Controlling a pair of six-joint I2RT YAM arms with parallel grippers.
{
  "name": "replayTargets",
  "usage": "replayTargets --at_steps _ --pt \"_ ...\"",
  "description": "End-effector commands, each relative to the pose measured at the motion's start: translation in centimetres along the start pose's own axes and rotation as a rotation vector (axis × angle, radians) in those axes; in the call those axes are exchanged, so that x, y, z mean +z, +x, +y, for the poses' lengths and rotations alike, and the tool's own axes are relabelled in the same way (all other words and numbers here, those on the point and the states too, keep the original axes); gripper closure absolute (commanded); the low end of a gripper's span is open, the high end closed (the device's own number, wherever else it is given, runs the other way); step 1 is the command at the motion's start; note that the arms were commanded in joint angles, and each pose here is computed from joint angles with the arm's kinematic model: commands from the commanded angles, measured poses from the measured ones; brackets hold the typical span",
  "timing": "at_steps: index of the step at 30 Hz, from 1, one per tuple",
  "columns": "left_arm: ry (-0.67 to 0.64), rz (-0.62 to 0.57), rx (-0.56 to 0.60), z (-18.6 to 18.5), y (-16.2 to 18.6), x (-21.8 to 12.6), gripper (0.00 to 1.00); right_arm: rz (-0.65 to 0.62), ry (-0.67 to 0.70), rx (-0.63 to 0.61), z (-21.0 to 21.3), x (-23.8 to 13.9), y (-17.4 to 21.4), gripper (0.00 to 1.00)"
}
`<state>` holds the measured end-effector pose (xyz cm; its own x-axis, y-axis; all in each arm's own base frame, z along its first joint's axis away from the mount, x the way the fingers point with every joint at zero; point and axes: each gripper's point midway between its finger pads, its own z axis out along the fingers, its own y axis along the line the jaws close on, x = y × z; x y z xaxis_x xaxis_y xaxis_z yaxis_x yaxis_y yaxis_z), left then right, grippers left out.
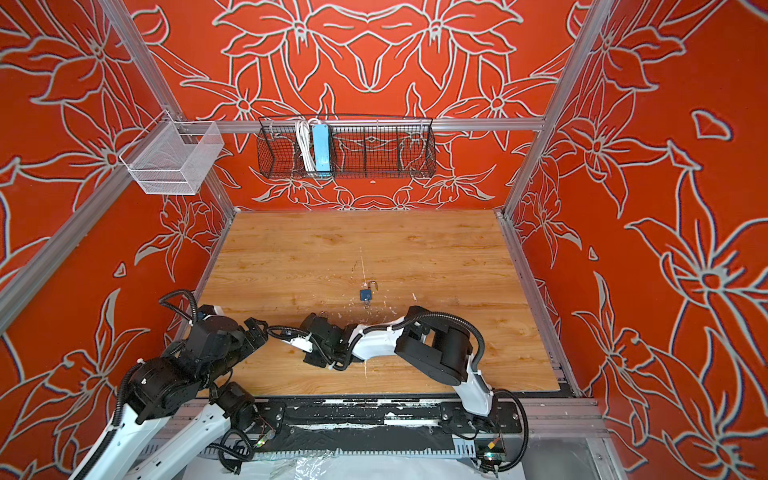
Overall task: Unlock with the key
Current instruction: 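Lift the silver key with the right gripper while the left moves toward the dark padlock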
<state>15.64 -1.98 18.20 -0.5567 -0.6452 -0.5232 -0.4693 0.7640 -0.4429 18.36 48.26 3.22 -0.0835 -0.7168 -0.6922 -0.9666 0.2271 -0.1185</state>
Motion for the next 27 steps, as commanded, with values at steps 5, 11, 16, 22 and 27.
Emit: replayTargets --at_steps 5,11,16,22,27 --pt "-0.001 -0.026 -0.028 0.2 -0.5 -0.4 0.03 -0.04 0.017 -0.002 -0.3 0.0 -0.6 1.0" --pt "0.013 -0.032 -0.033 0.1 -0.6 -0.6 0.03 -0.092 0.01 0.055 -0.9 -1.3 -1.8 1.0" --pt "0.024 -0.034 -0.034 -0.2 -0.8 -0.8 0.03 -0.149 -0.024 0.156 -1.7 -2.9 -2.6 1.0" --pt "0.051 -0.038 -0.034 -1.0 -1.1 -1.1 0.03 -0.201 -0.043 0.274 -3.1 -5.5 -3.2 1.0" --pt "0.087 -0.039 -0.014 -2.1 -1.3 -0.8 0.03 -0.23 -0.07 0.402 -4.6 -8.3 -3.6 1.0"
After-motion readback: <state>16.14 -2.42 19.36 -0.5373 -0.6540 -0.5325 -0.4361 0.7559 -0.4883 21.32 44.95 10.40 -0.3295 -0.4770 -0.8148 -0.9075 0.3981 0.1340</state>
